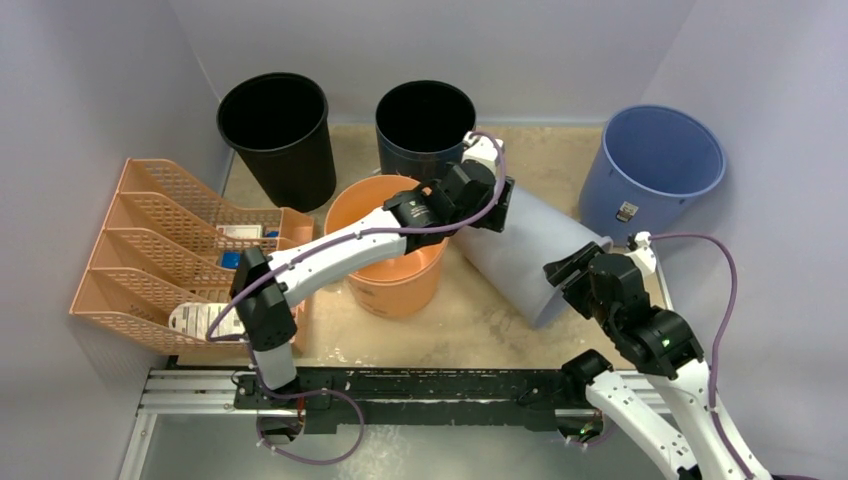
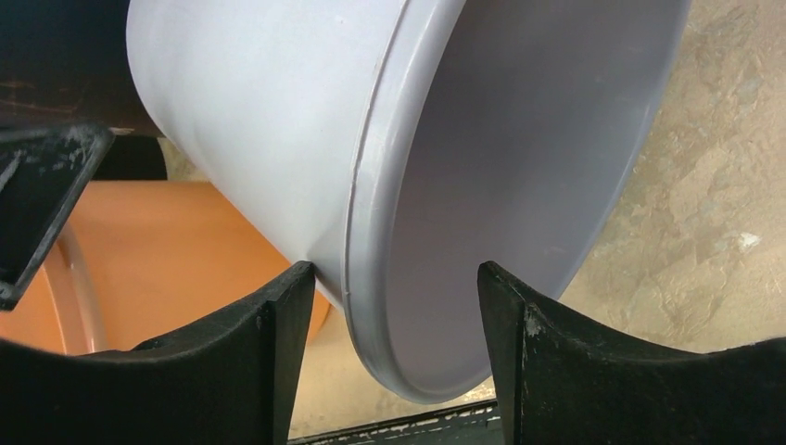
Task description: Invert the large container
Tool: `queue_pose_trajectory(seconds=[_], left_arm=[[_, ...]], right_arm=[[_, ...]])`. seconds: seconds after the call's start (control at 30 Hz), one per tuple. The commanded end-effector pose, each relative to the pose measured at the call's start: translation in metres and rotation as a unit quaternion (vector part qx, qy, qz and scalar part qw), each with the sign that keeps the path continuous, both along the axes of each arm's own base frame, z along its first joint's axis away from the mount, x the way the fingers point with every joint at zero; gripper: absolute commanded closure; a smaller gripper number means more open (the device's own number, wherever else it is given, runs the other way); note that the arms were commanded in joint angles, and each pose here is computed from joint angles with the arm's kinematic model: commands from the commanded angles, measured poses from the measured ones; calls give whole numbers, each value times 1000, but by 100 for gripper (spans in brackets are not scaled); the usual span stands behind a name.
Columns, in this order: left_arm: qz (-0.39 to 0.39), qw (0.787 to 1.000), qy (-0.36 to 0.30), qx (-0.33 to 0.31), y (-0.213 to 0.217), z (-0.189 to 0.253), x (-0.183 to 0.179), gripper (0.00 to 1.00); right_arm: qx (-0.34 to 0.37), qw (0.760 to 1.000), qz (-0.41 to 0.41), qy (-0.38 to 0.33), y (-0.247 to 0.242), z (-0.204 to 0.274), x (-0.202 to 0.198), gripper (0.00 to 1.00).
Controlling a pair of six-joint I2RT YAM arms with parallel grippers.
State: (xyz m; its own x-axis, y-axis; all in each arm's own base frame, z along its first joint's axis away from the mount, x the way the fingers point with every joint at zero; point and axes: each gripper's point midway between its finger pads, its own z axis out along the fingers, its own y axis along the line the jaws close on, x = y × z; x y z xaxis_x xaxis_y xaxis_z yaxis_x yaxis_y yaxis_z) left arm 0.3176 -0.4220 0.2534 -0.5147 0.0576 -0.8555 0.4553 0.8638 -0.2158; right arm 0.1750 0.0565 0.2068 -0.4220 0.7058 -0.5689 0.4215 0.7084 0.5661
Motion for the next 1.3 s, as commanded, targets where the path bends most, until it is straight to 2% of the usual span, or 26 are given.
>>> queue_pose_trajectory(seconds=[0.0, 0.1, 0.17, 0.3, 0.4, 0.57, 0.67, 0.77, 0.93, 1.0, 1.27], left_arm=[[51, 998, 29, 28, 51, -8, -6, 24], [77, 996, 30, 36, 75, -8, 1, 24], [74, 997, 34, 9, 77, -1, 7, 24], [22, 997, 34, -59, 46, 21, 4, 24], [7, 996, 42, -82, 24, 25, 10, 24], [15, 996, 44, -79, 4, 23, 33, 24], [9, 995, 72, -74, -5, 5, 48, 24], [10, 994, 87, -70, -6, -8, 57, 24], [-2, 993, 100, -63, -4, -21, 51, 24], [-8, 992, 101, -69, -5, -21, 48, 24], [-29, 993, 101, -58, 4, -19, 37, 23]], right_arm=[[-16, 1000, -14, -21, -11, 16, 0, 32], [-22, 999, -8, -27, -9, 20, 4, 31], [-28, 999, -6, -24, -9, 22, 6, 27], [-39, 999, -1, -29, -8, 33, 11, 16], [-43, 997, -55, -42, -26, 49, 9, 12], [-17, 994, -61, -88, -32, 70, 2, 13], [-18, 994, -66, -88, -36, 69, -3, 14], [-23, 995, -64, -70, -35, 62, -5, 18], [-16, 996, -41, -72, -23, 61, 3, 36], [-17, 997, -42, -61, -22, 56, 2, 46], [-16, 997, -36, -66, -22, 53, 0, 59]])
